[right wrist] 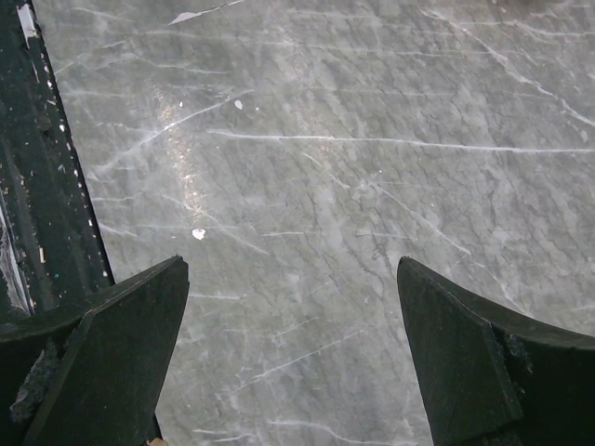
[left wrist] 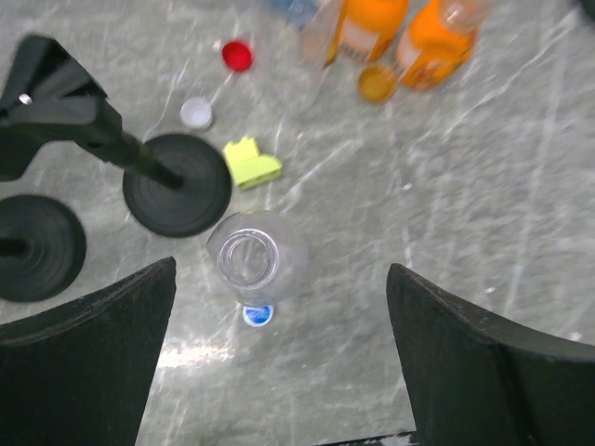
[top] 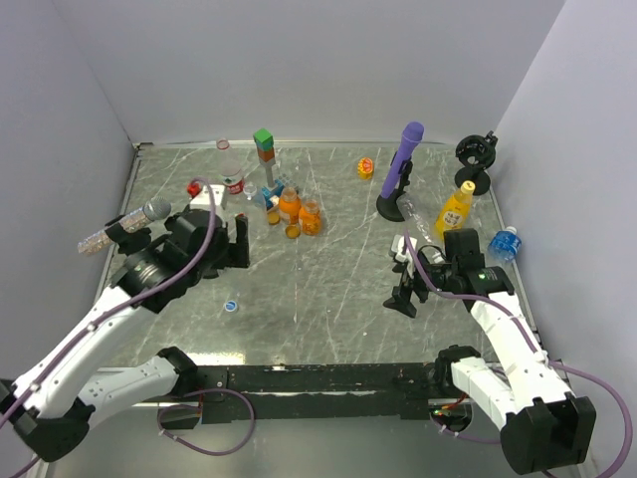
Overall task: Unscrew the bottle caps
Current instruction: Place the plastic bottle at the center of the board.
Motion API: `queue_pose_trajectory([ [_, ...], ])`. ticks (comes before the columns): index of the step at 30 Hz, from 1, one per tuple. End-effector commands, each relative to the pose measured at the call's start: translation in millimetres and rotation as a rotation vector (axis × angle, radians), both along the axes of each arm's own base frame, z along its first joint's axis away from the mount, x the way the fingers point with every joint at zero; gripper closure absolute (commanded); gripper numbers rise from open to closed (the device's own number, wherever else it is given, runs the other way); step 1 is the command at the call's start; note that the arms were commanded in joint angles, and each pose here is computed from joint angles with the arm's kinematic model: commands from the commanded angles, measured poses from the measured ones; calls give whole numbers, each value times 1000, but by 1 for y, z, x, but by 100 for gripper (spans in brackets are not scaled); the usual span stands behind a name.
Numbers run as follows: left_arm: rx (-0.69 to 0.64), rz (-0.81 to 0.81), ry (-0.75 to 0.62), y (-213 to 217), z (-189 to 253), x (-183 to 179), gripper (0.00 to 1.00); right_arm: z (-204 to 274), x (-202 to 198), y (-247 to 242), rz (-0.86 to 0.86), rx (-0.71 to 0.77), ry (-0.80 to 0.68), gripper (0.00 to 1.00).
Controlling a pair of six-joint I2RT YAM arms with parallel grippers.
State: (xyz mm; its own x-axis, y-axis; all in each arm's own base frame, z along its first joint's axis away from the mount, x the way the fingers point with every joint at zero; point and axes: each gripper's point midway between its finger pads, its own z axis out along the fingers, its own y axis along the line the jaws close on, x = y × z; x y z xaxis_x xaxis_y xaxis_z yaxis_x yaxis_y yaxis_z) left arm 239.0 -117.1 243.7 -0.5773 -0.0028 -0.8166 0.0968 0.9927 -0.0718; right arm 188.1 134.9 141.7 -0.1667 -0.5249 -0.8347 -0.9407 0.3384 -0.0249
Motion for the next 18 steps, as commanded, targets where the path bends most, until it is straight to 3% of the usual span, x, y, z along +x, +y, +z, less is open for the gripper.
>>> queue_pose_trajectory([
  [1, -160, -55, -181, -10, 59, 0, 4, 11, 3, 1, 2, 20, -60, 0],
  [8, -359, -271, -353, -47, 128, -11, 3, 37, 14, -10, -97, 47, -119, 0],
  [18, -522, -637, -440, -124, 149, -14, 3, 109, 34, -64, -502, 44, -111, 0],
])
